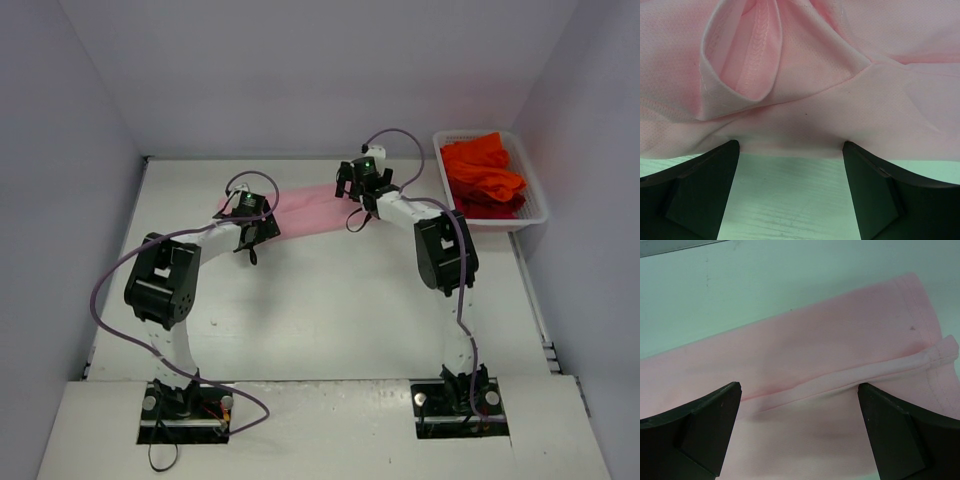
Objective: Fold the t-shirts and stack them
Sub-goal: Fold the tshirt
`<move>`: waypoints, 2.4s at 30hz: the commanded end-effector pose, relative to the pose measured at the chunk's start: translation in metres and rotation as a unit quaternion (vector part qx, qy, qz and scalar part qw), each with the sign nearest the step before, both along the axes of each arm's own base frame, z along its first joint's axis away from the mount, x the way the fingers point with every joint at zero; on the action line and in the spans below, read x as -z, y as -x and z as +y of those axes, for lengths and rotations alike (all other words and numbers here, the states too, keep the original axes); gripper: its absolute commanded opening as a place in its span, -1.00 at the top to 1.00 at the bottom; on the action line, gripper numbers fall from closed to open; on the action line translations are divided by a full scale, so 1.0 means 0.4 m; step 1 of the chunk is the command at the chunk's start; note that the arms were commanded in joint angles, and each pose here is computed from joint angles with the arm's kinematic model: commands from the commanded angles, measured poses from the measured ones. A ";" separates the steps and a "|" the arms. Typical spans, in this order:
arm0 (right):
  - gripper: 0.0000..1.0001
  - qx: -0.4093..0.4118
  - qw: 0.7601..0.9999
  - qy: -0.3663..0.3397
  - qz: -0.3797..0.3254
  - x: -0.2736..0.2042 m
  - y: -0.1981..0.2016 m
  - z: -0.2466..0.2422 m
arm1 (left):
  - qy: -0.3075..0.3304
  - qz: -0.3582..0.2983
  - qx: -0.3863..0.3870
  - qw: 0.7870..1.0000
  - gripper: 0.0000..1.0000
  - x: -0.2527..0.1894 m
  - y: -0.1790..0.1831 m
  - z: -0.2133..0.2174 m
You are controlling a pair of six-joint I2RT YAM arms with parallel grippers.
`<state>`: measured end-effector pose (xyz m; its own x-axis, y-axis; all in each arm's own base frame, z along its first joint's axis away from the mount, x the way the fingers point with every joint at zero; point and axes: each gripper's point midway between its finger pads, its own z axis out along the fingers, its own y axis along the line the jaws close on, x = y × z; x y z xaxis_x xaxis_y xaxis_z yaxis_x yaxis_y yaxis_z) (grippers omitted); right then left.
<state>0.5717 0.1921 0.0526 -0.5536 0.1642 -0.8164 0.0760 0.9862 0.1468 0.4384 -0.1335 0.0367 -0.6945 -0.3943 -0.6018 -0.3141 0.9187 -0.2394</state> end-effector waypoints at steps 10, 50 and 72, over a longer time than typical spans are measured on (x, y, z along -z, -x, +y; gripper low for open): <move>-1.00 0.008 0.999 0.001 -0.040 -0.059 -0.054 -0.016 | -0.005 -0.021 -0.004 1.000 -0.63 -0.026 -0.025 0.018; -1.00 0.017 1.000 0.011 -0.007 0.009 0.018 -0.066 | -0.031 -0.077 -0.012 0.997 -0.63 -0.194 -0.086 0.067; -1.00 0.015 1.000 0.014 0.016 0.078 0.054 -0.071 | -0.049 -0.077 -0.023 0.996 -0.63 -0.137 -0.171 0.107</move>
<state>0.5607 0.1747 0.0210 -0.5498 0.1525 -0.8213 0.0821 0.9883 0.1285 0.4782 -0.0924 0.0437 -0.6746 -0.3515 -0.6491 -0.3380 0.9288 -0.1516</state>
